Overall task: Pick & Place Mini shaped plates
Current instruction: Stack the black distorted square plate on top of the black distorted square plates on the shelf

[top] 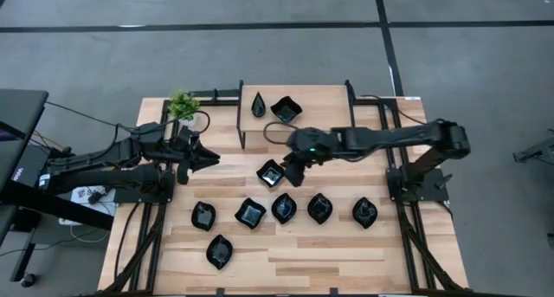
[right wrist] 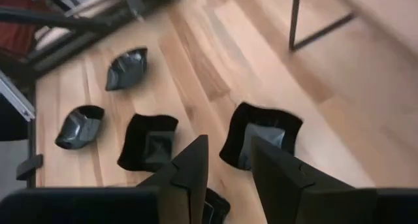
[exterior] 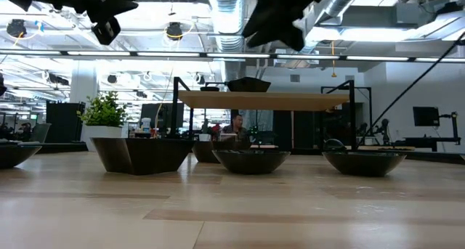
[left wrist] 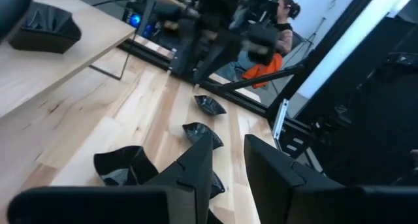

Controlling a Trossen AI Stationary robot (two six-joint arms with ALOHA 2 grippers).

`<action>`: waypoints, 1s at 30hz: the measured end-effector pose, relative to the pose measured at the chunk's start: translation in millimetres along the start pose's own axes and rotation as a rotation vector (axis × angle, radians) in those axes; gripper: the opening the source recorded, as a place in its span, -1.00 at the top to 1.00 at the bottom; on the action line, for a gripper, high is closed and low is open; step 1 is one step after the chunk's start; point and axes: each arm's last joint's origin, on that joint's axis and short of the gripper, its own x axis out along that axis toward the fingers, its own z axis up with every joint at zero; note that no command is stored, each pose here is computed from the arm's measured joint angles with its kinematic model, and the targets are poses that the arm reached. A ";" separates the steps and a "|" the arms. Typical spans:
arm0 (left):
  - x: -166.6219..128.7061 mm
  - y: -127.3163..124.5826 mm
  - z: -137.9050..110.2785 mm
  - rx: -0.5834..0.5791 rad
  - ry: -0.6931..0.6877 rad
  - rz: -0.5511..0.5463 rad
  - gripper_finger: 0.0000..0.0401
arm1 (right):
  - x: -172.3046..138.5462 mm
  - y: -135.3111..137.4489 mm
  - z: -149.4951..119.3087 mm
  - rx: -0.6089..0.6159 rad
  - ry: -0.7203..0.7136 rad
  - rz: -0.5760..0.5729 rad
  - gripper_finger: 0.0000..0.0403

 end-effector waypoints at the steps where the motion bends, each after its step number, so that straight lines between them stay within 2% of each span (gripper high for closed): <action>1: -0.1 -0.1 0.1 0.002 -0.001 -0.003 0.55 | 7.1 -0.7 0.0 0.008 0.021 0.001 0.46; 9: 0.1 -0.1 0.0 0.019 0.000 -0.002 0.55 | 47.0 -8.1 -12.6 0.054 0.189 -0.070 0.44; 21: 0.1 0.0 0.0 0.019 0.001 -0.002 0.55 | 89.6 -24.5 -28.9 0.156 0.302 -0.124 0.10; 30: 0.2 0.0 0.0 0.019 0.001 -0.001 0.55 | 111.9 -44.6 -35.0 0.212 0.342 -0.179 0.13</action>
